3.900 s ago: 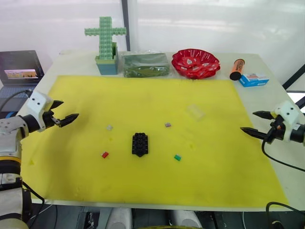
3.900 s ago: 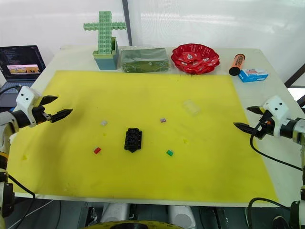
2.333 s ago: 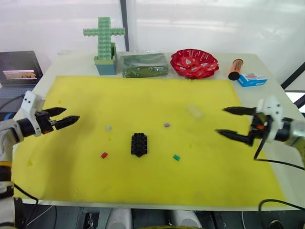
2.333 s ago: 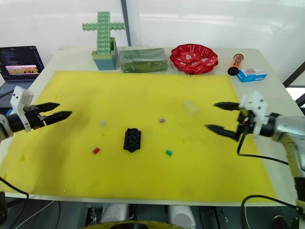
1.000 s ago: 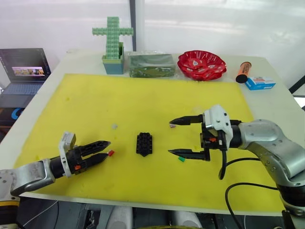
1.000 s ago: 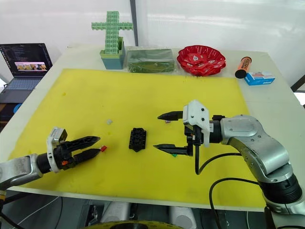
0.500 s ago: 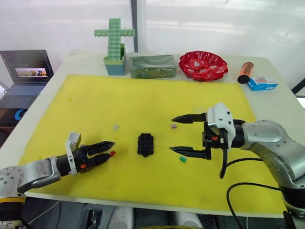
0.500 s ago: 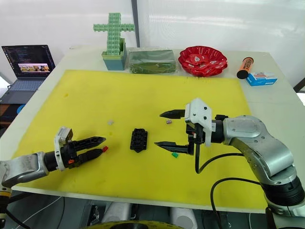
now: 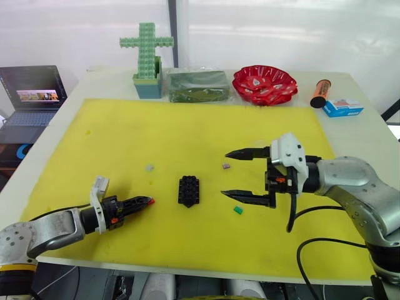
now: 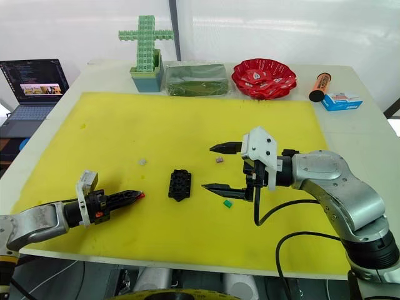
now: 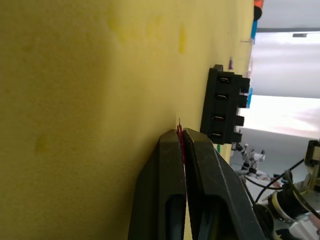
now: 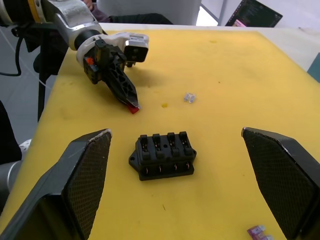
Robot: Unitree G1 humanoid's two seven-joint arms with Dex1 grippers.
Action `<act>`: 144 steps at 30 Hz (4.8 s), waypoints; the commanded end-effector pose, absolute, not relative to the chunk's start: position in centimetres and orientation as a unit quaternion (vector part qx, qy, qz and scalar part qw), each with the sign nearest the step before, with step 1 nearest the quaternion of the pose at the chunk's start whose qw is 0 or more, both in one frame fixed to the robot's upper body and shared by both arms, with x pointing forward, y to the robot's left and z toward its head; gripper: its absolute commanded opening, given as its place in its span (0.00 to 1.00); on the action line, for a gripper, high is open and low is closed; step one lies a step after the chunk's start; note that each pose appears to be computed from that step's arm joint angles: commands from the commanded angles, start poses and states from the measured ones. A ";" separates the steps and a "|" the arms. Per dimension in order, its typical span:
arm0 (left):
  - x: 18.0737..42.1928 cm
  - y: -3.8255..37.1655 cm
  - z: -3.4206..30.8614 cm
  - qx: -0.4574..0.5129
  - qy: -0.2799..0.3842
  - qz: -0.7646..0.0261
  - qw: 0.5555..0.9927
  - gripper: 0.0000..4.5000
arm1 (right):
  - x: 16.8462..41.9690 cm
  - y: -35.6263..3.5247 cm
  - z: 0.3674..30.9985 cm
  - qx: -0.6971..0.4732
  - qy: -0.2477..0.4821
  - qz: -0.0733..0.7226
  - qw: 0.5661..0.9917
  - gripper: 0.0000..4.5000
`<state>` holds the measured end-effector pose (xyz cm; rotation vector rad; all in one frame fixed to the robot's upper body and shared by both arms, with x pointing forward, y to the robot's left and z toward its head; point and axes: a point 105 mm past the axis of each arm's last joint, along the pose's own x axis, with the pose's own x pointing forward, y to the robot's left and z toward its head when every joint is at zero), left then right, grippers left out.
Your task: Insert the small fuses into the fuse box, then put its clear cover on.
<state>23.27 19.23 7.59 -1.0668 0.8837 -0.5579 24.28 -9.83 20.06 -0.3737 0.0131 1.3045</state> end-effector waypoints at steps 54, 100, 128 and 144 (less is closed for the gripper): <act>29.6 16.1 14.5 0.679 0.181 -0.706 -0.089 0.01 | 24.7 -9.5 19.6 -0.173 -0.014 0.611 0.773 1.00; 28.0 25.1 27.3 -0.154 0.144 -0.452 0.867 0.99 | 25.7 -8.4 20.6 -0.144 -0.017 0.639 0.755 1.00; 21.4 24.3 12.2 -0.543 0.221 -0.256 0.769 0.99 | 25.7 -8.1 20.1 -0.145 -0.011 0.660 0.737 1.00; 22.2 22.8 11.0 -0.536 0.252 -0.238 0.770 0.99 | 25.7 -8.9 20.3 -0.155 -0.006 0.647 0.746 1.00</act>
